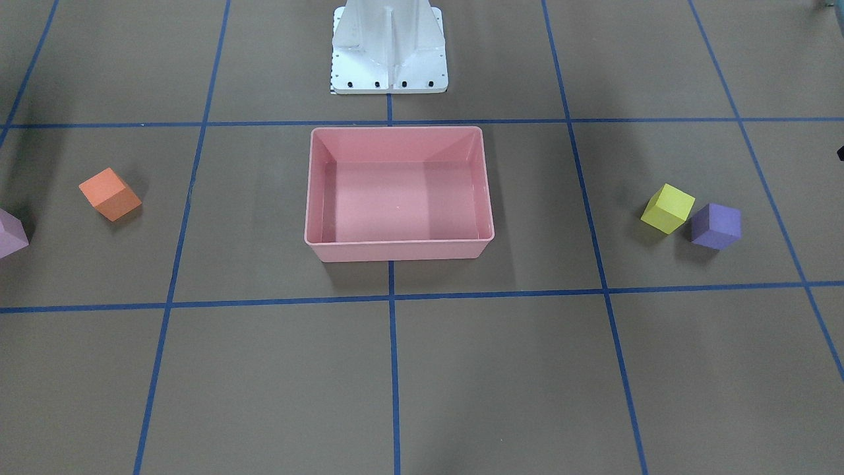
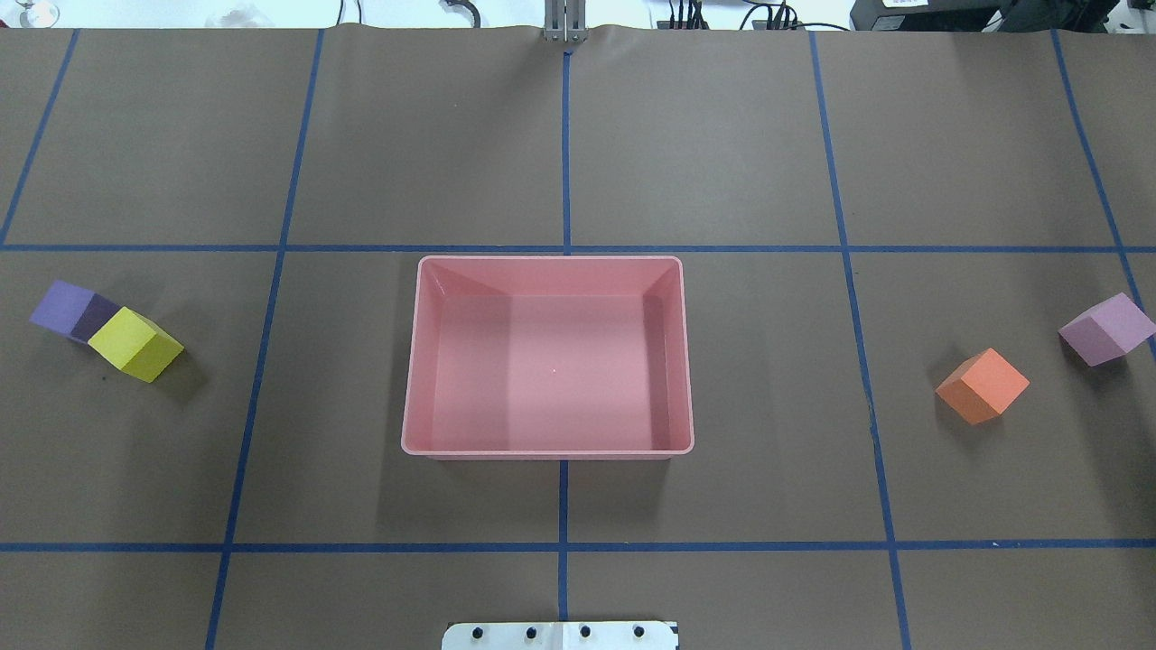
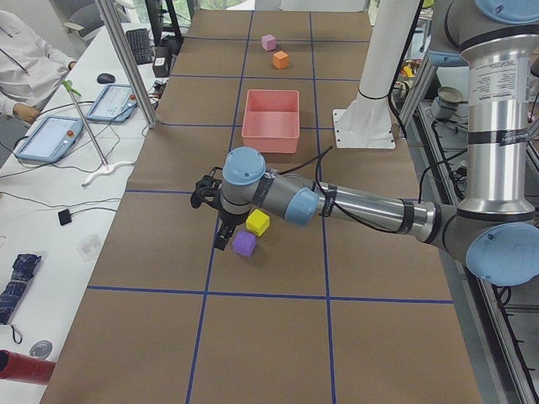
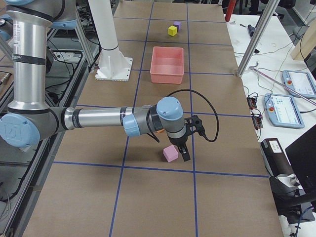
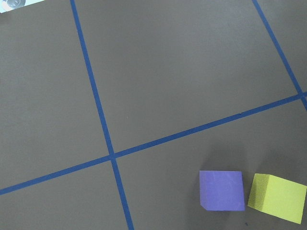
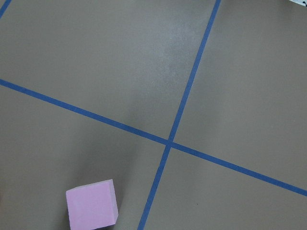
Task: Place blocks into pink bin with both arms
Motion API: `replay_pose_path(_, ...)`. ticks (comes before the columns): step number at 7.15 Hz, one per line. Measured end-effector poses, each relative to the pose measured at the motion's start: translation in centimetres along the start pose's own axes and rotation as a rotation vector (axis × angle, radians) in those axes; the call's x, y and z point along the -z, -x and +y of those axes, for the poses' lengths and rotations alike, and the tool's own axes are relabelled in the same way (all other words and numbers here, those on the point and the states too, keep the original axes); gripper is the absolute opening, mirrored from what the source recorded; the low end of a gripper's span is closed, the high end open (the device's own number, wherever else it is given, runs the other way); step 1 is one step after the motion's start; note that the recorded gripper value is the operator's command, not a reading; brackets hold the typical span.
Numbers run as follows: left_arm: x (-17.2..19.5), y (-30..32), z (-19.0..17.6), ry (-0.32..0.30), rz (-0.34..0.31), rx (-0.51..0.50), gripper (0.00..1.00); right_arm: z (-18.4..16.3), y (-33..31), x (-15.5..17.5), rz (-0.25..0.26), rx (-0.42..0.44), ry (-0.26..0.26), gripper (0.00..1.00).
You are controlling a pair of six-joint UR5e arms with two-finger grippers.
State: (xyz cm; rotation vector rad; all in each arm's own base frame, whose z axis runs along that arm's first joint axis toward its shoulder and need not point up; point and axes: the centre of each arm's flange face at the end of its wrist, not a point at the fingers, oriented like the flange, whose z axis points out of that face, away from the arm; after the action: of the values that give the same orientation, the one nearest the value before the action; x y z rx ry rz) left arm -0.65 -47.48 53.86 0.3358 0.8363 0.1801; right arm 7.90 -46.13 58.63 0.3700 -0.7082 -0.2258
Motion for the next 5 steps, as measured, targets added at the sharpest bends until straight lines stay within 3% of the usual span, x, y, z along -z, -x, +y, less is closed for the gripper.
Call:
replay_pose_path(3, -9.3, -2.4, 0.1, -0.008, 0.033, 0.079, 1.00, 0.0, -0.1, -0.2, -0.002, -0.003, 0.003, 1.00)
replay_pose_path(5, -14.8, -5.8, 0.4, -0.001, 0.000, 0.063, 1.00, 0.1, -0.1, -0.2, -0.002, -0.004, 0.005, 1.00)
